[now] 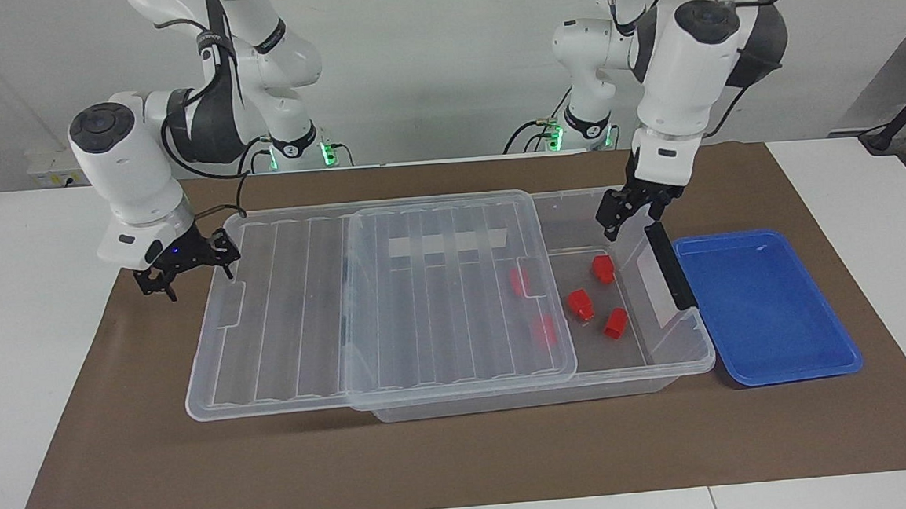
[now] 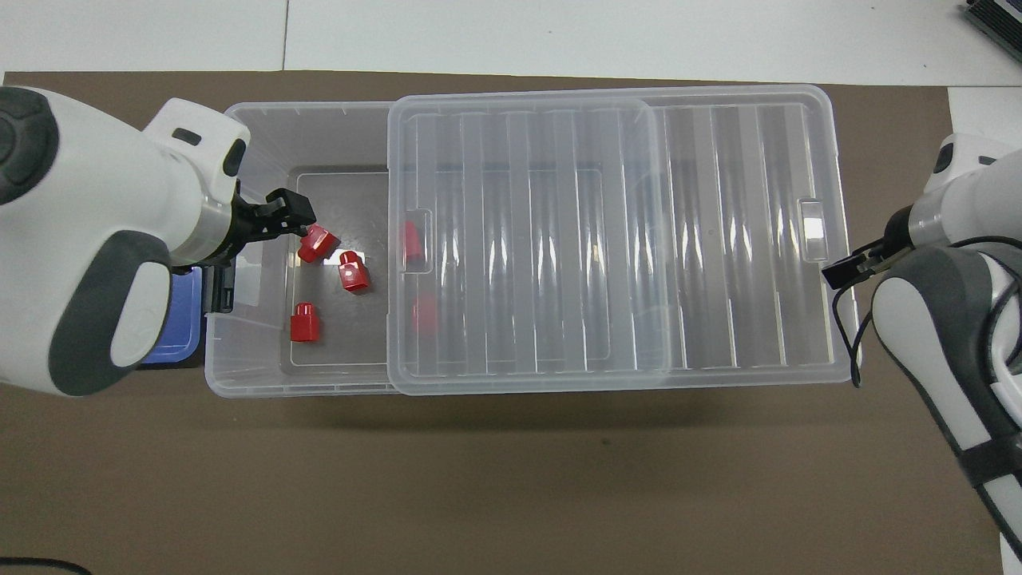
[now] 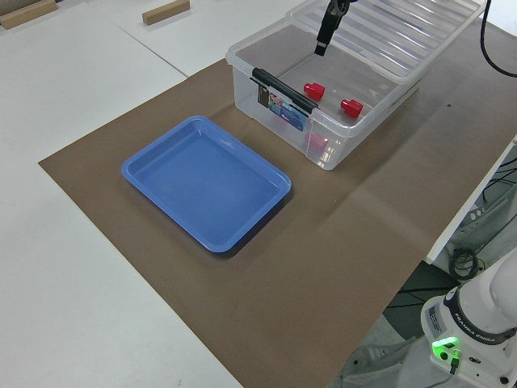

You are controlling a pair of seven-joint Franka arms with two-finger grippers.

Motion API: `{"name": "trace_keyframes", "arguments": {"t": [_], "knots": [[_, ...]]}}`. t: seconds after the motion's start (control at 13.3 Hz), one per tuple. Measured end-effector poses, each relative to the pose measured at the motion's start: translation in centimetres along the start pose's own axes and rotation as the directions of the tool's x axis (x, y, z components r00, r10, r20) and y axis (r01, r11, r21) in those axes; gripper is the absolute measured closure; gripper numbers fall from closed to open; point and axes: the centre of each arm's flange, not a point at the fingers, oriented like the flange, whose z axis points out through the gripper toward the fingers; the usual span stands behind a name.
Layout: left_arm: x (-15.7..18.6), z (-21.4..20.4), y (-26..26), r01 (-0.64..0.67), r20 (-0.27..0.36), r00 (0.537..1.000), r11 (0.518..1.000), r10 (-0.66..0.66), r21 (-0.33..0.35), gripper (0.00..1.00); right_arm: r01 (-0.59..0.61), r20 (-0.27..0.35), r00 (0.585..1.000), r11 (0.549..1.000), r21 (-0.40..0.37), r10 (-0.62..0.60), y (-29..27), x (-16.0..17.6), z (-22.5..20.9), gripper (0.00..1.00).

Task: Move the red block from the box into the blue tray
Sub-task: 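Reach into the box and grasp a red block with the left gripper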

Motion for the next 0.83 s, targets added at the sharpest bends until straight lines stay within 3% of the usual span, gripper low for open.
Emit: {"name": "trace_keyframes", "arguments": {"t": [0.23, 0.53, 0.83], "knots": [[-1.1, 5.9, -0.2, -0.007, 0.002, 1.000, 1.000, 0.007, -0.001, 0.00, 0.001, 0.001, 1.000, 1.000, 0.000, -0.001, 0.8, -0.5, 0.1, 0.00], [-2.5, 10.3, 1.3, -0.052, 0.000, 0.999, 0.999, 0.052, 0.016, 0.00, -0.005, -0.004, 1.000, 1.000, -0.002, 0.005, 0.7, -0.4, -0.2, 0.00], [-4.4, 17.7, 5.2, -0.066, -0.017, 0.998, 0.996, 0.067, 0.051, 0.00, -0.148, -0.024, 0.989, 0.989, -0.006, 0.148, -1.3, -0.4, -3.1, 0.00]]}}
